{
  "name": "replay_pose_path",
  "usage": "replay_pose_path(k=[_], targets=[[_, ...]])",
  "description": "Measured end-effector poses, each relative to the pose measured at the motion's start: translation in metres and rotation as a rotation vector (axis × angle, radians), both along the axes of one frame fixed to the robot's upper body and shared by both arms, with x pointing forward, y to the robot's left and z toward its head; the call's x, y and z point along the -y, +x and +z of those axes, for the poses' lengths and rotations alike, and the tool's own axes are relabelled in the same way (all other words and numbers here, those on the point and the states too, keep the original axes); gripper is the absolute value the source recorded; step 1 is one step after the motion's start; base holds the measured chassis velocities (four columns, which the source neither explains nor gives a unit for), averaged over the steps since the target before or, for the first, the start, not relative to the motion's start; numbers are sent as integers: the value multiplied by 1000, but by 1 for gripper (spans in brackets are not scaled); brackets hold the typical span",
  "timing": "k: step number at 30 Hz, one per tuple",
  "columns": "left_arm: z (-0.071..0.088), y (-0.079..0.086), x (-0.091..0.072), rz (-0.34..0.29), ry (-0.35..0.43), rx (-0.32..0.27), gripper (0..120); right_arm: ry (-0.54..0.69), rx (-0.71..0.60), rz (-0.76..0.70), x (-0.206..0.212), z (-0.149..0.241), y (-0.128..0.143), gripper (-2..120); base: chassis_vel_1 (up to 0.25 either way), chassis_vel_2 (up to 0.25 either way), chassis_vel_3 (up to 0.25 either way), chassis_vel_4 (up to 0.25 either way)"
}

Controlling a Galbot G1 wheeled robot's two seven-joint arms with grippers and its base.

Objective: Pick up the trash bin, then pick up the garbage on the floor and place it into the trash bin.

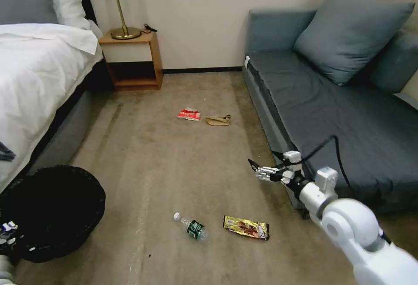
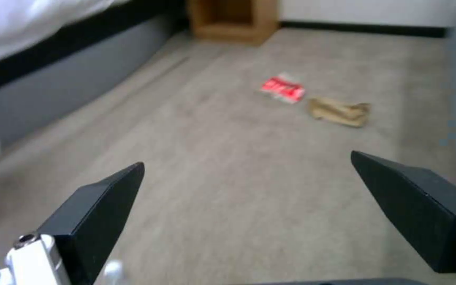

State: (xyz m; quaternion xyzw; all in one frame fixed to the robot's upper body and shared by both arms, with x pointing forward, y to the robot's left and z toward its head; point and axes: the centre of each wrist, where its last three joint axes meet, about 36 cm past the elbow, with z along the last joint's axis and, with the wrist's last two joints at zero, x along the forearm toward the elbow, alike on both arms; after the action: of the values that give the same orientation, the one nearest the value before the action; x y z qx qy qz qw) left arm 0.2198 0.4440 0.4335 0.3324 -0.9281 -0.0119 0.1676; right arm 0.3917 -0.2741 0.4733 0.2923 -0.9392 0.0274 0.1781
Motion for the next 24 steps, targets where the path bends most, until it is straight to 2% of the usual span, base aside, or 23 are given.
replay_pose_path(k=[1,4,6,9,10,14,16,19,20,23,24], targets=[[0,0,0,0,0,0,4,0,0,0,0,0,0,100,0,0,0,0],[1,0,-1,-16,11,6,4,-79,-46,119,-20,1,21,100,0,0,0,0],[1,0,-1,-18,12,7,4,-88,-53,135,-25,0,24,100,0,0,0,0],[3,1,-1,-23,18,9,4,-146,-120,270,-72,-14,37,100,0,0,0,0],[3,1,-1,-23,18,9,4,-146,-120,270,-72,-14,37,100,0,0,0,0],[3,2,-2,-24,25,7,4,-209,-173,389,-128,-42,45,100,0,0,0,0],[2,1,-2,-24,25,5,4,-222,-184,410,-139,-50,46,100,0,0,0,0],[2,0,-4,-22,27,2,4,-282,-226,483,-175,-84,43,100,0,0,0,0],[2,0,-4,-22,27,2,4,-282,-226,483,-175,-84,43,100,0,0,0,0],[3,0,-5,-22,32,2,4,-373,-254,541,-208,-125,38,100,0,0,0,0],[3,0,-5,-22,32,2,4,-373,-254,541,-208,-125,38,100,0,0,0,0]])
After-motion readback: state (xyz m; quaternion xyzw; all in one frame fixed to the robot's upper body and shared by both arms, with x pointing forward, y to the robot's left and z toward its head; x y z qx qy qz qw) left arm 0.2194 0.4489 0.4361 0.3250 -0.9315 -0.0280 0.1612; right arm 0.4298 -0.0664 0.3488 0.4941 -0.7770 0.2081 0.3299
